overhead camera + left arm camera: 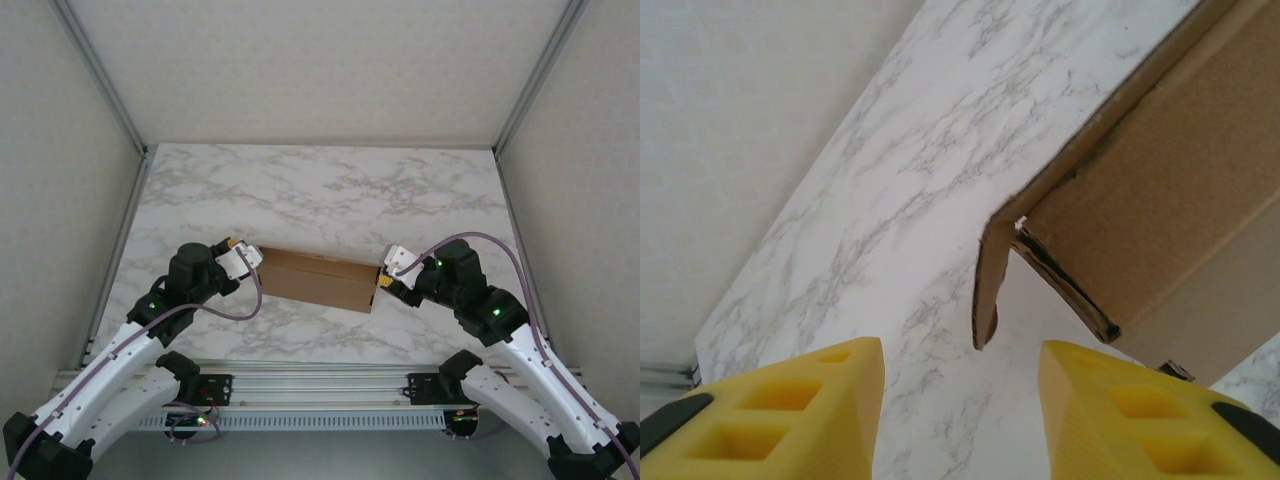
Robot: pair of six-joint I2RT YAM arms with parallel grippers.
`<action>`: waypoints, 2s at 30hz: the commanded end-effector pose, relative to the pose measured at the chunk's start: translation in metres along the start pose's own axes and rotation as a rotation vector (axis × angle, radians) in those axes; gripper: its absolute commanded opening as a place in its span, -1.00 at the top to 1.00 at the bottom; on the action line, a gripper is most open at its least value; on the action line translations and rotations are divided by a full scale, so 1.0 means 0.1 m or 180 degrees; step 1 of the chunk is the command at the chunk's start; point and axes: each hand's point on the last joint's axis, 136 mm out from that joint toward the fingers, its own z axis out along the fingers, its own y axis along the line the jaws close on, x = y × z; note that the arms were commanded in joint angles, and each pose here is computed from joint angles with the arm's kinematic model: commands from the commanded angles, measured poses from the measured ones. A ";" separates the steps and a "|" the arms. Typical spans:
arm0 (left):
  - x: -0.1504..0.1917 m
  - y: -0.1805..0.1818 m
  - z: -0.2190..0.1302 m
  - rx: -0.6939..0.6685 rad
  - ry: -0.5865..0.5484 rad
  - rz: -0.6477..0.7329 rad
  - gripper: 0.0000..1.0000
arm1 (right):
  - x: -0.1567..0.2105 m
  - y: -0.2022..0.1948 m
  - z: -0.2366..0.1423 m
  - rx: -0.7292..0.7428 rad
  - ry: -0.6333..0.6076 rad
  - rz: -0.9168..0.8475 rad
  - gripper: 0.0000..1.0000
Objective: Fold the paper box
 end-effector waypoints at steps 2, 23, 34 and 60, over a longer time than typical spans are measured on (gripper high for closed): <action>-0.20 0.12 -0.02 -0.0024 -0.0183 -0.0005 0.12 | -0.02 -0.05 -0.03 0.0092 0.0027 0.0013 0.21; -0.23 0.06 0.17 0.0098 -0.0185 -0.0050 0.52 | 0.04 -0.11 0.05 0.0144 0.0232 0.0013 0.26; -0.16 0.03 0.21 0.0066 -0.0155 -0.0095 0.66 | 0.11 -0.11 0.16 0.0111 0.0382 -0.0029 0.24; -0.23 -0.08 0.14 0.0261 -0.0295 -0.0218 1.00 | 0.23 -0.23 0.38 0.0171 0.0818 -0.0059 1.00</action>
